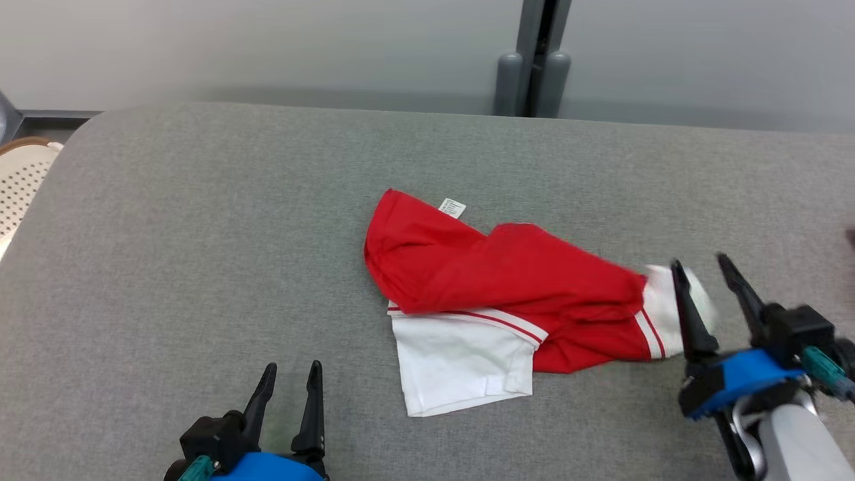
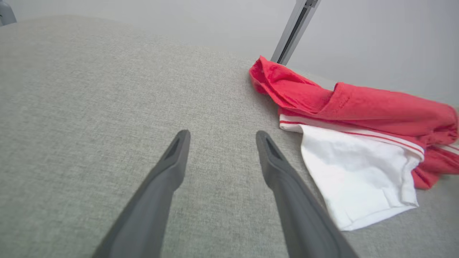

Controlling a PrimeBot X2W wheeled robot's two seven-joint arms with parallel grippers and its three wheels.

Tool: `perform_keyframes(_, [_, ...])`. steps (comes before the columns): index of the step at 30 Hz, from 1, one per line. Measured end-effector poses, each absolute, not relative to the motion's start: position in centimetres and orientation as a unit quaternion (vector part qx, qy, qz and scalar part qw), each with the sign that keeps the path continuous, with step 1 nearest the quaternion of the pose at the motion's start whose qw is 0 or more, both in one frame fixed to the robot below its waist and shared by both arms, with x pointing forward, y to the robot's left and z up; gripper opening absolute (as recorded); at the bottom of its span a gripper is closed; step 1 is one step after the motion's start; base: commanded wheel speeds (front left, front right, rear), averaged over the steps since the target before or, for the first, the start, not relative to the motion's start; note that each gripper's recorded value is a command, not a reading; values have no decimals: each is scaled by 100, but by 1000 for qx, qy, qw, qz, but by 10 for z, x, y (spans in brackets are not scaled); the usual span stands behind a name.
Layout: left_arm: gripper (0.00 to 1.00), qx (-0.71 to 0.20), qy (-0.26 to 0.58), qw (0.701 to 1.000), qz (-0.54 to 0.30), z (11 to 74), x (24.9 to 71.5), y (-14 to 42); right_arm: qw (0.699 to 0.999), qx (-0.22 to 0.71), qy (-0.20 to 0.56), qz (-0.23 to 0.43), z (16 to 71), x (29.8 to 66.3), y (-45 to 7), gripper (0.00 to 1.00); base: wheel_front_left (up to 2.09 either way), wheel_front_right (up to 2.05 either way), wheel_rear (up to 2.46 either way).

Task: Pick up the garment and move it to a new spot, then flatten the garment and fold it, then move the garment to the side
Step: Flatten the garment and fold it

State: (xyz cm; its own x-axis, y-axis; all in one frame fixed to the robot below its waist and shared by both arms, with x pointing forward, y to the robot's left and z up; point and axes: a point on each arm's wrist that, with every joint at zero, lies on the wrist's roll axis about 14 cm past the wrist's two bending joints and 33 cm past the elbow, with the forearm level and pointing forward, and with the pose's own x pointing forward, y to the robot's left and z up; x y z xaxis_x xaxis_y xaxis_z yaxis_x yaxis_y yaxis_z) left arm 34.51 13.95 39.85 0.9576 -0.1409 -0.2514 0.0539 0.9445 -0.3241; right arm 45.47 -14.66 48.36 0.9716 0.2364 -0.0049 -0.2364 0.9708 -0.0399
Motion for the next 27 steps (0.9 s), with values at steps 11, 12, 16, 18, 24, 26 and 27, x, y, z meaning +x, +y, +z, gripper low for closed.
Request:
perform_keyframes(11, [100, -154, 126, 976, -84, 407, 359, 121, 997, 10, 71, -21, 436, 404, -220, 100, 0, 0, 0])
perform_keyframes(12, [100, -154, 126, 976, -85, 407, 359, 120, 997, 11, 72, -20, 436, 403, -218, 100, 0, 0, 0])
perform_keyframes(16, [100, -154, 126, 976, -88, 407, 358, 118, 997, 16, 71, -11, 436, 405, -208, 100, 0, 0, 0])
perform_keyframes(18, [100, -154, 127, 976, -87, 407, 357, 119, 997, 18, 70, -2, 436, 406, -202, 100, 0, 0, 0])
perform_keyframes(24, [100, -155, 131, 976, -78, 404, 354, 124, 996, 35, 68, 40, 436, 412, -171, 100, 0, 0, 0])
perform_keyframes(26, [100, -155, 133, 976, -76, 402, 354, 125, 995, 42, 69, 54, 436, 414, -160, 100, 0, 0, 0])
perform_keyframes(27, [100, -155, 133, 976, -75, 402, 353, 125, 995, 43, 70, 61, 435, 415, -155, 100, 0, 0, 0])
